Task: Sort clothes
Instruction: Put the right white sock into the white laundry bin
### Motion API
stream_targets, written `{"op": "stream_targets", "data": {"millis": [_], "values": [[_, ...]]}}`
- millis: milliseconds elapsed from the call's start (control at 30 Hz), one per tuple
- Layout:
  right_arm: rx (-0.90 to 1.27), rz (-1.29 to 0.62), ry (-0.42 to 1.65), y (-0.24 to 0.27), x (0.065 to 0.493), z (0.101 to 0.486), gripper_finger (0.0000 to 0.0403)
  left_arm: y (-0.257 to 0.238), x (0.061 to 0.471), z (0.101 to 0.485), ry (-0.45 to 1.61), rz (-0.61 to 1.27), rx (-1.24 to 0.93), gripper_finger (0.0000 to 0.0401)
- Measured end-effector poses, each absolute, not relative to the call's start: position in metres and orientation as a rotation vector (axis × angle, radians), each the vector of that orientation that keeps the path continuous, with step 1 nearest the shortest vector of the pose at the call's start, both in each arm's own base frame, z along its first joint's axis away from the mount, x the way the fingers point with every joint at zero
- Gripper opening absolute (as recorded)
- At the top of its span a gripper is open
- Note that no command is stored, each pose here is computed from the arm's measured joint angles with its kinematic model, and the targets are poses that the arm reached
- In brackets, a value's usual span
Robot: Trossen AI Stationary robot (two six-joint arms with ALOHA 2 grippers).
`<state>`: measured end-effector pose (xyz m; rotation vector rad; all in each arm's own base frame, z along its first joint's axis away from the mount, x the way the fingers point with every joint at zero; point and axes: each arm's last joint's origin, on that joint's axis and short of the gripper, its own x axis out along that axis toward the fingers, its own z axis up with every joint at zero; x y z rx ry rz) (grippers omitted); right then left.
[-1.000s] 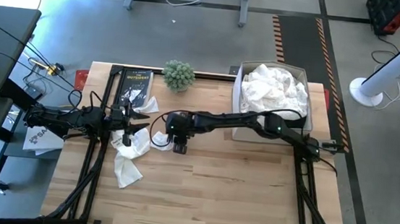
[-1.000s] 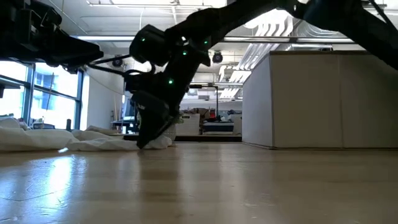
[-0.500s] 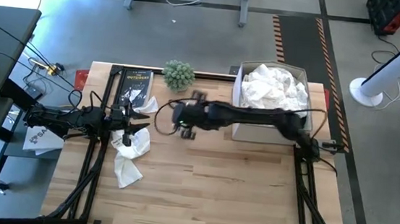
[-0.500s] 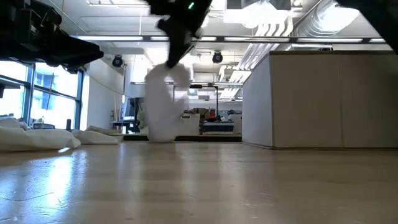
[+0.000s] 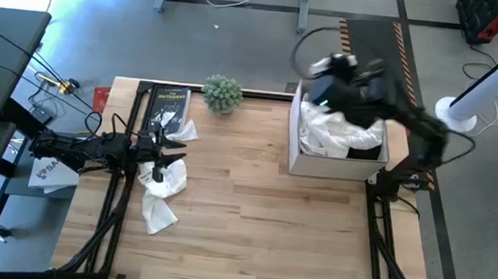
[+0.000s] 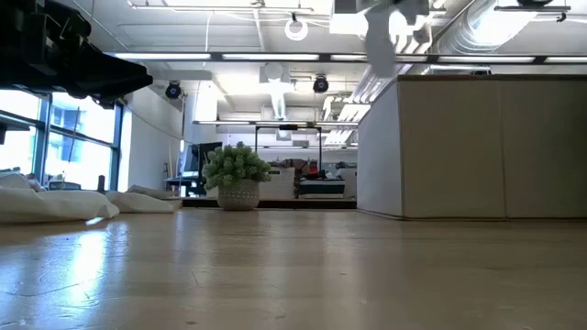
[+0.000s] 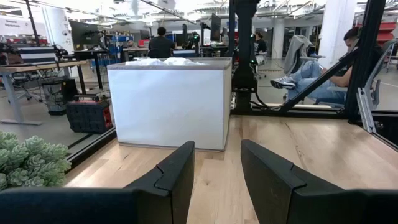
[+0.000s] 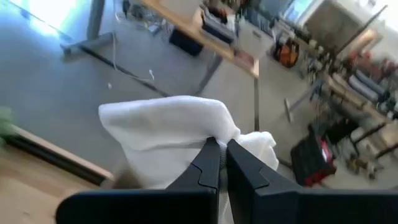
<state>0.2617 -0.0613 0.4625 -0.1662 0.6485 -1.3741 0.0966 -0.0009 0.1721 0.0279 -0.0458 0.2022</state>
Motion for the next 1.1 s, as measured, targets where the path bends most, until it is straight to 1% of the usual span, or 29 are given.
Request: {"op": "stream_targets", "data": {"millis": [67,133,300,400,567,700,800,867,933,1033,1100], "values": [[-0.127,-1.412,0.634,-0.070,0.245,0.465,0.0003,-0.001,0.097,0.172,-0.045,0.202,0.028,0.0131],[-0.091,-1.468,0.663,-0.081,0.232,0.458,0.0003,-0.001,0.097,0.172,-0.045,0.202,0.028,0.0131],[0.048,-1.522,0.813,-0.107,0.202,0.425,0.0003,-0.001,0.097,0.172,-0.045,0.203,0.028,0.0131],[0.126,-1.529,0.972,-0.118,0.195,0.385,0.0003,-0.001,0.097,0.172,-0.045,0.202,0.028,0.0131],[0.305,-1.443,1.234,-0.121,0.188,0.309,0.0004,-0.001,0.097,0.172,-0.044,0.202,0.028,0.0131],[0.439,-1.269,1.329,-0.115,0.192,0.245,0.0011,-0.001,0.097,0.172,-0.044,0.202,0.028,0.0131],[0.465,-1.181,1.337,-0.112,0.190,0.216,0.0026,-0.001,0.097,0.172,-0.044,0.202,0.028,0.0131],[0.463,-1.176,1.345,-0.111,0.188,0.212,0.0042,-0.001,0.097,0.172,-0.044,0.202,0.028,0.0131],[0.465,-1.171,1.378,-0.110,0.186,0.219,0.0064,-0.001,0.097,0.172,-0.045,0.202,0.028,0.0131],[0.488,-1.132,1.370,-0.109,0.185,0.249,0.0098,-0.001,0.097,0.172,-0.045,0.202,0.028,0.0131],[0.504,-1.102,1.308,-0.107,0.183,0.280,0.0118,-0.001,0.097,0.172,-0.044,0.202,0.028,0.0131]]}}
